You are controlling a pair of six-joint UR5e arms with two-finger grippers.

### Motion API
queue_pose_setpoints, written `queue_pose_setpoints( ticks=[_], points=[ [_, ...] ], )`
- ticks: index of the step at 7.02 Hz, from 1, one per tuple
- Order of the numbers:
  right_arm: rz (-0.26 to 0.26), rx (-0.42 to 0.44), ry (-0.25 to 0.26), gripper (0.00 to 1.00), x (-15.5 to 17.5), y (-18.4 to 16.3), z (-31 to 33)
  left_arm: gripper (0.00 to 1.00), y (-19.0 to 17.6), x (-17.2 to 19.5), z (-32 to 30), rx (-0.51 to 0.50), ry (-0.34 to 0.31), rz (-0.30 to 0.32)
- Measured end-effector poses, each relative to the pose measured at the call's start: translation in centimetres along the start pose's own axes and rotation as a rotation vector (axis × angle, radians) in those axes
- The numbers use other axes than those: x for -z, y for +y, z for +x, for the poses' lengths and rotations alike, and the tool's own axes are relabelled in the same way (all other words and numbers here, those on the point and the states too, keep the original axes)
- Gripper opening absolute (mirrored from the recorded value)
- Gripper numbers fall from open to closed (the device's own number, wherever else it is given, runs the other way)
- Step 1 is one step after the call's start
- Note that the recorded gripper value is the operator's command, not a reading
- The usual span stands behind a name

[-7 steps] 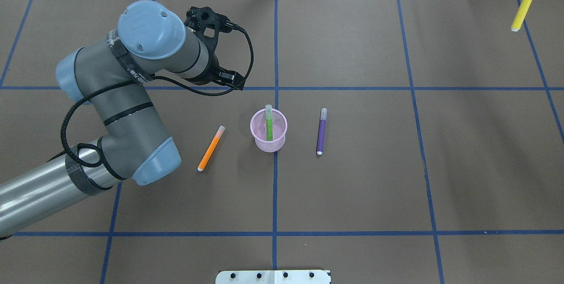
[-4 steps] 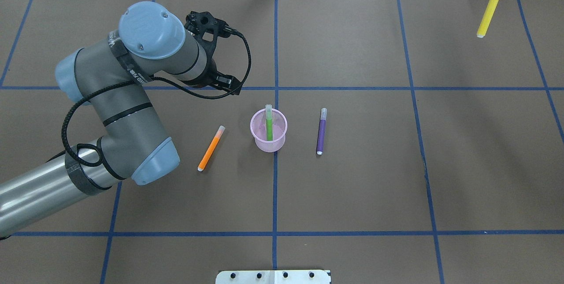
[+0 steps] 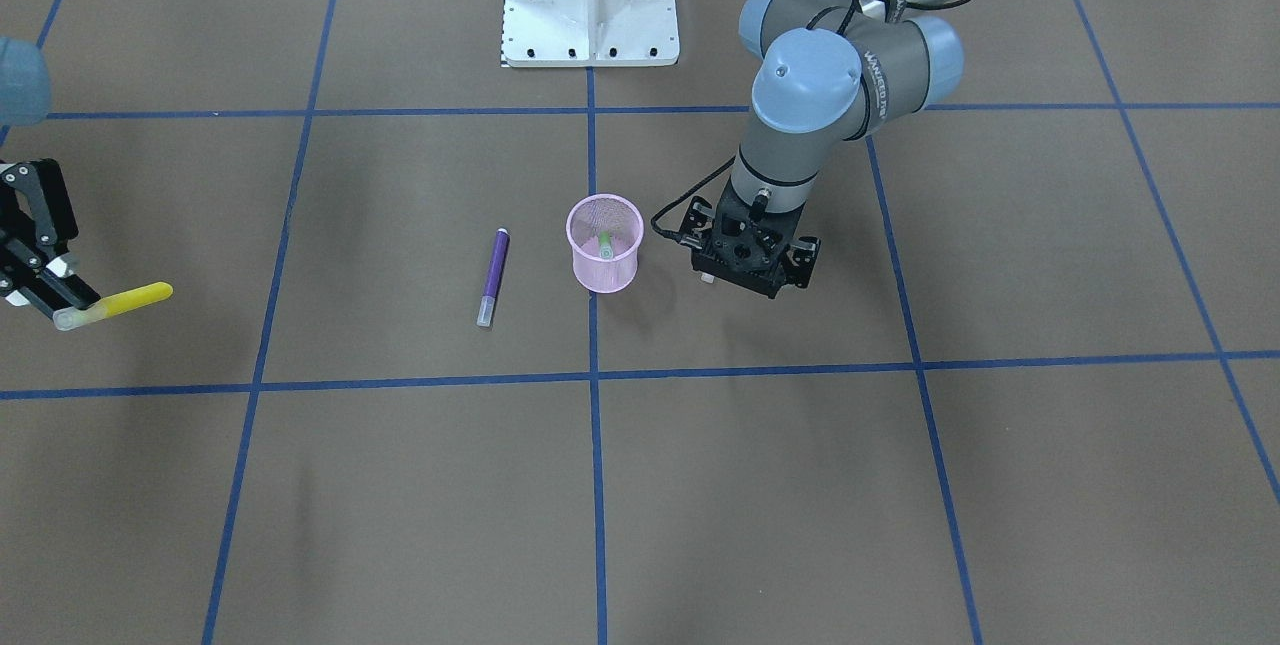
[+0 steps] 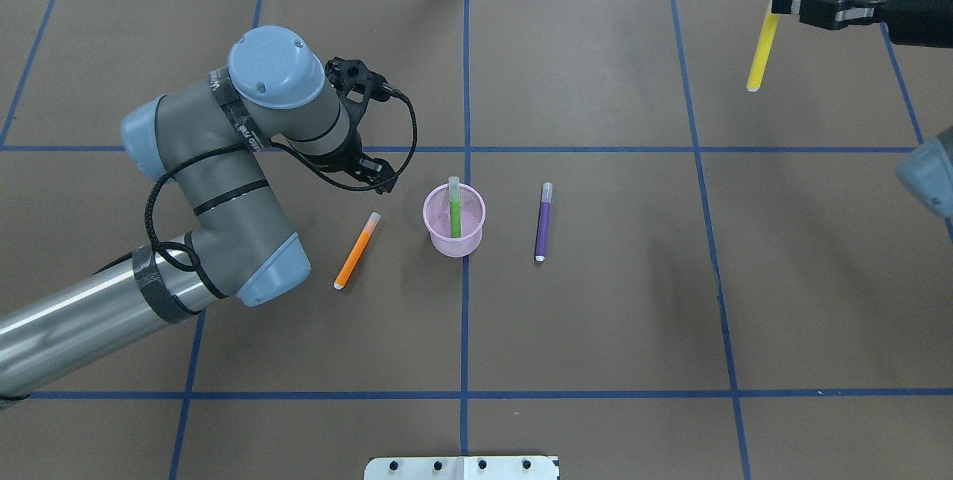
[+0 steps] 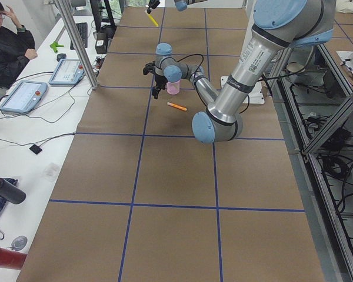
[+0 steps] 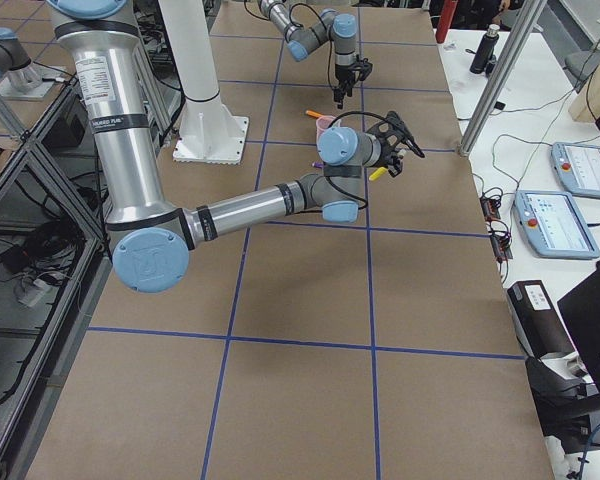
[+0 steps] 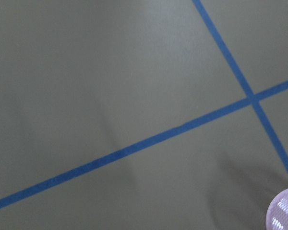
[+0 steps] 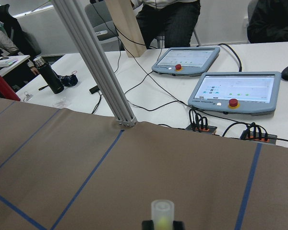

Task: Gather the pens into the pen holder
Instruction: 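Lower left gripper onto orange marker while right gripper lifts yellow marker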

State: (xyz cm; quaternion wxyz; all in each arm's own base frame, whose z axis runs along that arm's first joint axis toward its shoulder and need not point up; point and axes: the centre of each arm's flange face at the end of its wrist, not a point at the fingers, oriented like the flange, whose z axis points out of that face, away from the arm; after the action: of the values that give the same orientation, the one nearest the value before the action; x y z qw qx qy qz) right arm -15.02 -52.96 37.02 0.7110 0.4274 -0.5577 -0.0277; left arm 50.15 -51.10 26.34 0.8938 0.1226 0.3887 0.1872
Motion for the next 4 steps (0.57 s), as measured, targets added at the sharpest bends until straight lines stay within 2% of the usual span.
queue_pose_setpoints(
  ticks=[3,4],
  points=[
    [0.002,0.023,-0.056,0.0,-2.6,2.2,-3.1,0.98,1.3,-3.4,0.7,-0.012,0.037,-0.096],
    [0.005,0.027,-0.067,0.0,-3.0,2.7,-3.8,0.88,1.5,-3.6,0.9,-0.008,0.047,-0.11]
  ],
)
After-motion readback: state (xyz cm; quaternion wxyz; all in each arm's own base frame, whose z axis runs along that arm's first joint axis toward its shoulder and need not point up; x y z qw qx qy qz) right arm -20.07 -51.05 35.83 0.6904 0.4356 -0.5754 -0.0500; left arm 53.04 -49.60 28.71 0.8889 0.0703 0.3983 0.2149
